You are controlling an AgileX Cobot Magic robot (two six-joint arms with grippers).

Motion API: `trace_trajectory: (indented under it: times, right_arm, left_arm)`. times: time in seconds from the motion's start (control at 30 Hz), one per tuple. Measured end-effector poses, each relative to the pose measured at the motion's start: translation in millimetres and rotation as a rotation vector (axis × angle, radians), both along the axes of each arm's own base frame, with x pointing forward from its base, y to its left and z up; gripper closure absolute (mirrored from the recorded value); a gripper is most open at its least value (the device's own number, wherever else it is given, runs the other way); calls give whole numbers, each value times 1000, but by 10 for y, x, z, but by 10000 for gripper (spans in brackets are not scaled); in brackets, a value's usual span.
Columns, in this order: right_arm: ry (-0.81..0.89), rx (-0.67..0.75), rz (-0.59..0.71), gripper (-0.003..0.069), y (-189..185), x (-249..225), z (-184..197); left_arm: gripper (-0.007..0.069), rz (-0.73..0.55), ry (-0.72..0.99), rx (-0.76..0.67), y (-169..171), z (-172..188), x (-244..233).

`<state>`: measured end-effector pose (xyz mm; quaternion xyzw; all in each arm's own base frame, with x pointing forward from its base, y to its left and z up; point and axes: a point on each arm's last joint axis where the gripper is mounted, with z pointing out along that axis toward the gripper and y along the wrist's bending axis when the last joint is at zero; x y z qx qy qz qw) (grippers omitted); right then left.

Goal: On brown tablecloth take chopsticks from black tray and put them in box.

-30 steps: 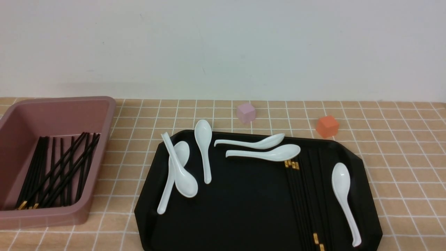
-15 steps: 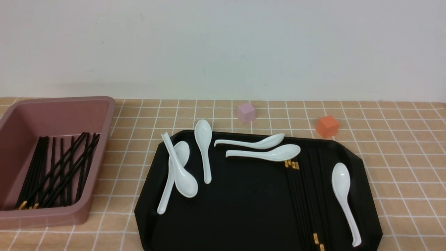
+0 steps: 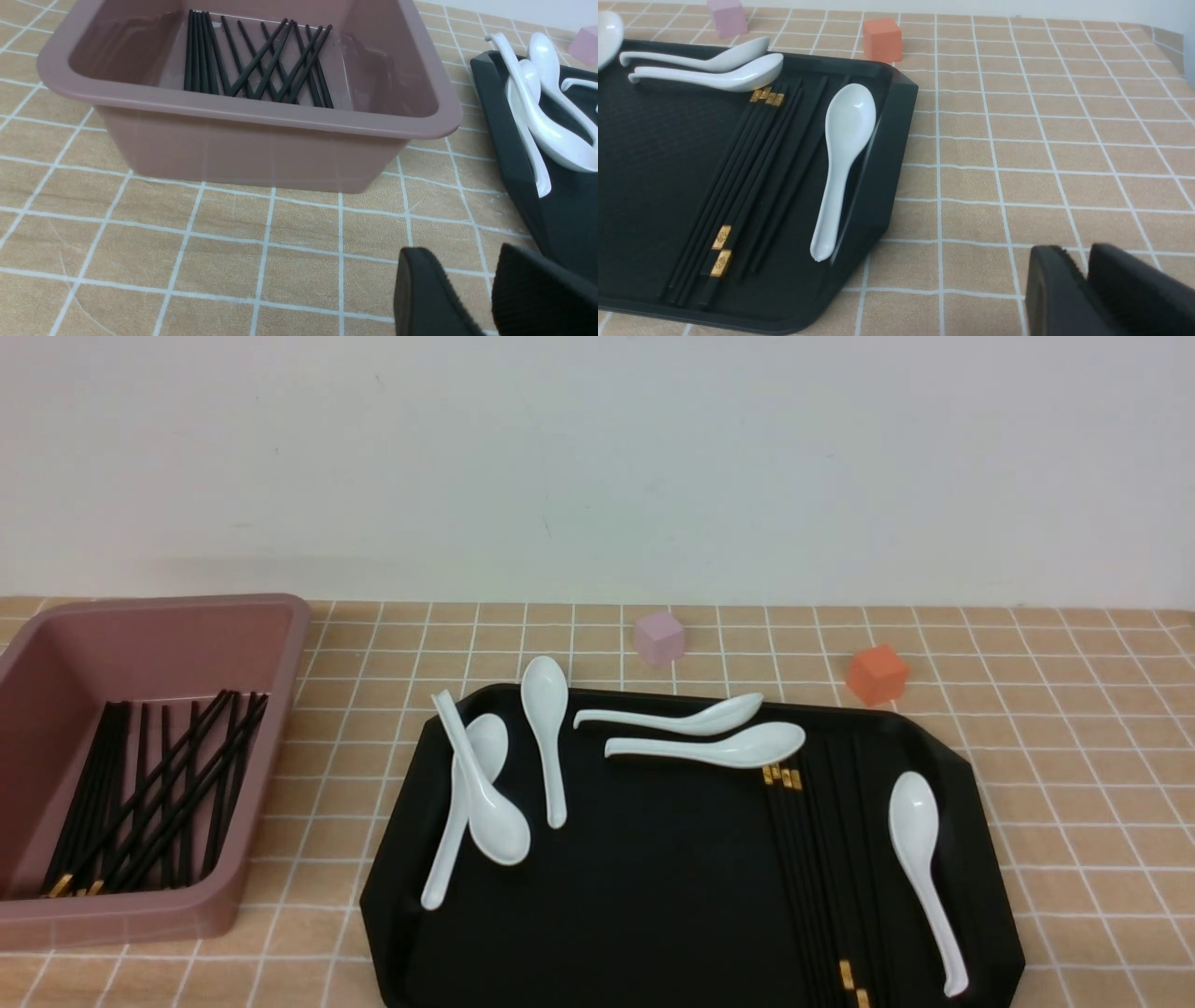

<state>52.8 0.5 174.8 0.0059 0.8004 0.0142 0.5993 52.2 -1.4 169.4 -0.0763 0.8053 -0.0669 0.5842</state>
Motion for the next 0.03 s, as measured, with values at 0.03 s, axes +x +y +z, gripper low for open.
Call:
trace_trajectory:
  times: [0.03]
  right_arm:
    - [0,0,0,522,0,0,0]
  left_arm:
    - [386,0,0,0,0,0,0]
